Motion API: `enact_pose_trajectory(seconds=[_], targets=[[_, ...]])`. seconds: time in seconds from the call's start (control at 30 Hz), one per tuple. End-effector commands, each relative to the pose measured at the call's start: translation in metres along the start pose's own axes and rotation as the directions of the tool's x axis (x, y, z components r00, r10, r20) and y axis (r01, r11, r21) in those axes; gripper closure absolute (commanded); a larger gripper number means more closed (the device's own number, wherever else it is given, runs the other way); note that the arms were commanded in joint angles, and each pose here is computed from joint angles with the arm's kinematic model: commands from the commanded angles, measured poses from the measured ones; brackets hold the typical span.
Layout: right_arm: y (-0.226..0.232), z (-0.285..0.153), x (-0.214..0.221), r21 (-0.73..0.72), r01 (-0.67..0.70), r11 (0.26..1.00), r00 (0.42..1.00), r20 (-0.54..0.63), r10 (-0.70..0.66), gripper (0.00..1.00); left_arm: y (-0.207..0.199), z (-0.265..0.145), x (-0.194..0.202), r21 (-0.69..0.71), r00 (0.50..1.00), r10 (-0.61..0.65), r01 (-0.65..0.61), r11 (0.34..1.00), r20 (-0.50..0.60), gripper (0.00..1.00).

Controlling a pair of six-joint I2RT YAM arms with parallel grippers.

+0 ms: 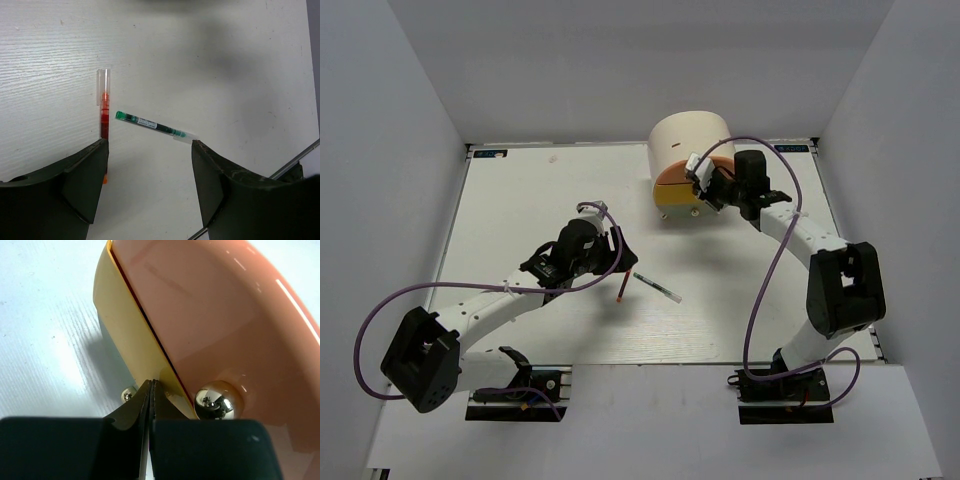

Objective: Sort the stationery into containers
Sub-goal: Close the drawer in the storage box.

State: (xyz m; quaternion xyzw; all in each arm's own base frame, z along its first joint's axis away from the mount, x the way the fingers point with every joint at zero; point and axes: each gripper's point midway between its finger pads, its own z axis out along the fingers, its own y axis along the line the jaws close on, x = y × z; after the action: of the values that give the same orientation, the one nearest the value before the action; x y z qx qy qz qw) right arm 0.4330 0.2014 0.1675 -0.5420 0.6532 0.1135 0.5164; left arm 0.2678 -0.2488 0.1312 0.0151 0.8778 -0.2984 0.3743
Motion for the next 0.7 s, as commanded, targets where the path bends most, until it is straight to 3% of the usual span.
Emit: enact_pose_trajectory(seconds=[0.0, 0.3, 0.5, 0.63, 0.67], targets=[[-0.028, 0.002, -0.018, 0.088, 0.041, 0.995, 0.999, 0.027, -0.043, 1.0, -0.009, -0.005, -0.011, 0.017, 1.0, 0.01, -0.01, 1.0, 0.027, 0.23], [-0.031, 0.003, -0.018, 0.104, 0.038, 0.994, 0.999, 0.024, -0.041, 1.0, -0.009, -0.005, -0.011, 0.017, 1.0, 0.01, -0.01, 1.0, 0.027, 0.23], [-0.022, -0.005, -0.021, 0.077, 0.013, 0.997, 1.0, 0.026, -0.015, 0.93, -0.006, -0.004, -0.007, 0.011, 1.0, 0.01, -0.01, 1.0, 0.019, 0.23], [0.01, -0.02, -0.03, -0.002, 0.001, 1.0, 0.996, 0.09, -0.001, 0.73, -0.006, -0.008, -0.01, 0.009, 0.999, 0.01, -0.01, 1.0, 0.032, 0.23], [0.023, -0.028, -0.018, 0.002, -0.053, 0.999, 0.995, 0.08, 0.053, 0.47, -0.003, -0.008, -0.006, 0.003, 1.0, 0.01, -0.01, 1.0, 0.024, 0.23]])
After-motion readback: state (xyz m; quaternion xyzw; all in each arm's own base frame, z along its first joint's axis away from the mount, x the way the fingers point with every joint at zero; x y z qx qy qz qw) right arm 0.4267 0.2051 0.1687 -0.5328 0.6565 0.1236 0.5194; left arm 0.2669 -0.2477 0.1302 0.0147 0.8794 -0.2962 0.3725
